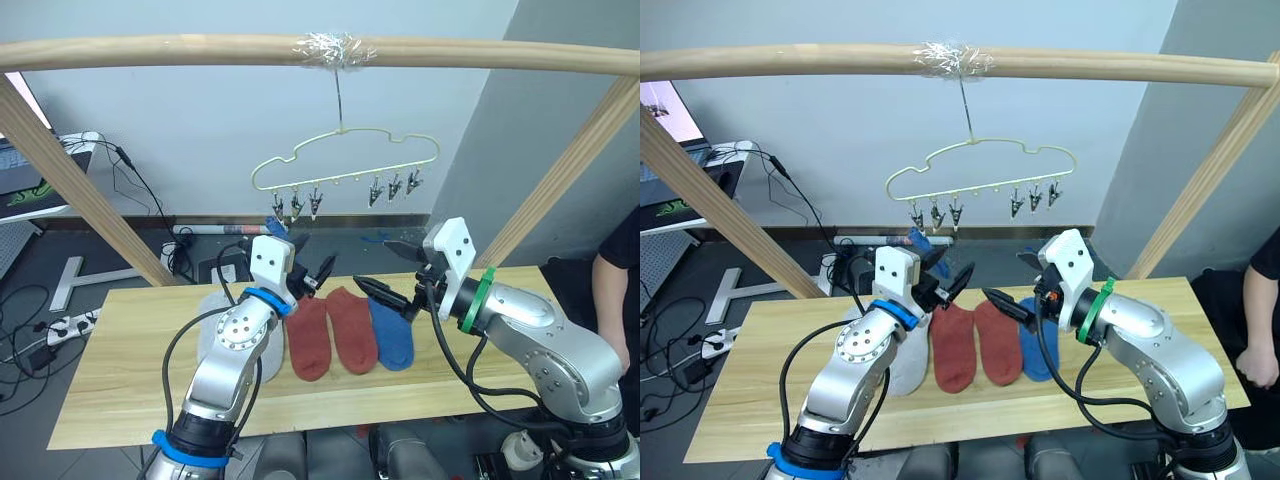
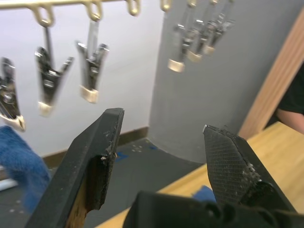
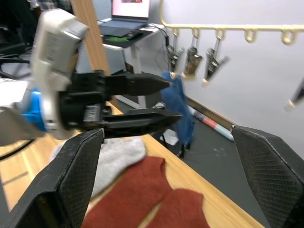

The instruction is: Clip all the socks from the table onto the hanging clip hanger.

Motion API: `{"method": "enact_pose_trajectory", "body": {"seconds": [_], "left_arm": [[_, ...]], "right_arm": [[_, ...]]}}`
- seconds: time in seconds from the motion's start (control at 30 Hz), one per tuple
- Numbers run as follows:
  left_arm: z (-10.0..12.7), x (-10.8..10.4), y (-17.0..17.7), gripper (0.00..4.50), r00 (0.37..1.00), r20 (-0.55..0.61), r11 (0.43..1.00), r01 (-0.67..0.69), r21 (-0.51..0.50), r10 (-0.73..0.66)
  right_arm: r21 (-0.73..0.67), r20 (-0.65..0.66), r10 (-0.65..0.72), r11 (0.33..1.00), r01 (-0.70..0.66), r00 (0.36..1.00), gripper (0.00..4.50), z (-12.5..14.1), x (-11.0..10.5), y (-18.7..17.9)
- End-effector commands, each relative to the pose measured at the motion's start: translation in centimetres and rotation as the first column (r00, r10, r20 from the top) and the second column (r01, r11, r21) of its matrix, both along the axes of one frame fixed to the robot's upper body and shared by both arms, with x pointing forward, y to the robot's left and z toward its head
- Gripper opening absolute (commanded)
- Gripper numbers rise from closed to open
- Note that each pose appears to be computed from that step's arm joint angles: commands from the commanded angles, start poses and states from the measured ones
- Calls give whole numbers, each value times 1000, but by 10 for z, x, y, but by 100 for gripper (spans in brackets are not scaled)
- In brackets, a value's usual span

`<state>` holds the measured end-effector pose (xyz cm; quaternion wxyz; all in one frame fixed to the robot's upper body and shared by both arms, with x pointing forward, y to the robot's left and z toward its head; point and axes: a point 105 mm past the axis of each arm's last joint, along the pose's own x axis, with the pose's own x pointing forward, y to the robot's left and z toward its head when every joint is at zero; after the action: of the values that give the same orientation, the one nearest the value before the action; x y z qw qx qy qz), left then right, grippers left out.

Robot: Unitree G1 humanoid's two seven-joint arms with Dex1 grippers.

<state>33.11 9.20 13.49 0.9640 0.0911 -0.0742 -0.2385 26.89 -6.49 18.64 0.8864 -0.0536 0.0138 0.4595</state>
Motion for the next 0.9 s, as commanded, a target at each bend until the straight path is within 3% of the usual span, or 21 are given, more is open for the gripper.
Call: {"method": "enact_pose_trajectory", "body": {"seconds": [0.03, 0.63, 0.9], "left_arm": [[13, 5, -2, 302, 998, 63, 1000, -21, -12, 22], [8, 29, 9, 302, 970, 99, 975, -219, -27, 221], [9, 41, 6, 302, 963, 88, 967, -248, -63, 253]], "right_arm": [[18, 78, 38, 999, -40, 996, 450, 21, -9, 3], [-18, 138, 61, 998, -59, 989, 450, 34, -7, 0], [-23, 139, 60, 998, -57, 989, 450, 35, -6, 0]]}}
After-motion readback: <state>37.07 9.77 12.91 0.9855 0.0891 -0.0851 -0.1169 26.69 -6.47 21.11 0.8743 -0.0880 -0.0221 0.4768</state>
